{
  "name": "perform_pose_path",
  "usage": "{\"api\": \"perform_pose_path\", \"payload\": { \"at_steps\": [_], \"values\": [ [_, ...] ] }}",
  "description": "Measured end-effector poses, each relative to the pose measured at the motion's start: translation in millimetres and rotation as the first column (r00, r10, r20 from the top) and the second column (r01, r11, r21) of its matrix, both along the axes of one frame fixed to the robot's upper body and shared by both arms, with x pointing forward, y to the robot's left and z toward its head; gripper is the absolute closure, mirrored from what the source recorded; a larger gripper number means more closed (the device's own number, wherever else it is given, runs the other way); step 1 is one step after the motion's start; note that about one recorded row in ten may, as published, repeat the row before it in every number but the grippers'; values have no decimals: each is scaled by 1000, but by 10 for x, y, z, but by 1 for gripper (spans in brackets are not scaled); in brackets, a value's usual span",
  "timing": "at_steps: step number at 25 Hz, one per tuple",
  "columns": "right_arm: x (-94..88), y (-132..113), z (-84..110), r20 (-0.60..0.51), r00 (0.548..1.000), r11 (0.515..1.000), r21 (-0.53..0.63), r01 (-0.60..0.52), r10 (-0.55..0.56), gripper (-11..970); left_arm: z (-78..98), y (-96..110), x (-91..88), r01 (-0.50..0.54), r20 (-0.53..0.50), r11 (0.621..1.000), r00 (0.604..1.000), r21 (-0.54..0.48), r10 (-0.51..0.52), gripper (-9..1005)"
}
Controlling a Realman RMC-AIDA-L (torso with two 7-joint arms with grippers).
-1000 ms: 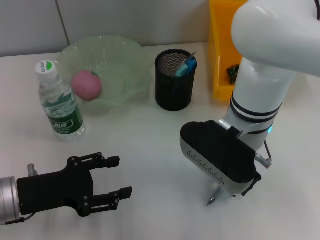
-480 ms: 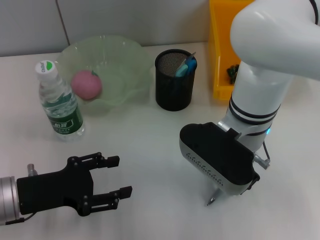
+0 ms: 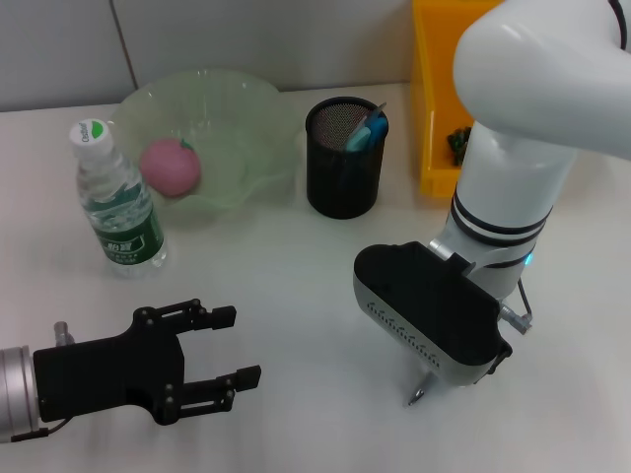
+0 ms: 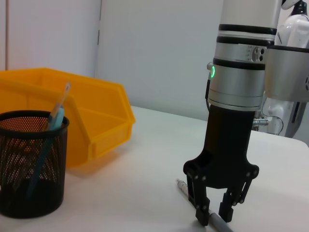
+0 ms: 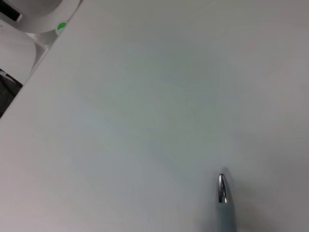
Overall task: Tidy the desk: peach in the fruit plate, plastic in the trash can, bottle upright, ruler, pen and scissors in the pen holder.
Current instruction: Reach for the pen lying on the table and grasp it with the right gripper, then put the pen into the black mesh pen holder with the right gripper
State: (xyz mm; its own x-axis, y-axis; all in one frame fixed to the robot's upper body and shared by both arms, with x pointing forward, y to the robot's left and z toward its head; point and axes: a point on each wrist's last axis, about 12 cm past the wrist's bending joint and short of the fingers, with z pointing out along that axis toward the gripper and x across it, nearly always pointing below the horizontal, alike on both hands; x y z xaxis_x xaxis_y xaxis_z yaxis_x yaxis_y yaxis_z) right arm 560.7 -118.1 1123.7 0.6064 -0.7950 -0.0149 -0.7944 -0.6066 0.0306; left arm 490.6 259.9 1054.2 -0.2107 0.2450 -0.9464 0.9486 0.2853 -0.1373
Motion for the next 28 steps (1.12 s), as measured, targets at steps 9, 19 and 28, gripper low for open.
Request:
{"api": "perform_pose_path", "payload": {
  "at_steps": [9,19,28],
  "values": [
    [0,-2,-1,0,1000,1000,-1,2,-2,623,6,-6,10,2,2,1000,1000,0,-2,243],
    [6,-5,-7,3,1000,1000,-2,4,-4,699,11,-4,10,-4,4,1000,1000,-8,4,243],
    [31,-2,49,11,1000,1000,24,12,-13,813,5,-9,9,-8,-1,1000,1000,-16,8,243]
  ]
}}
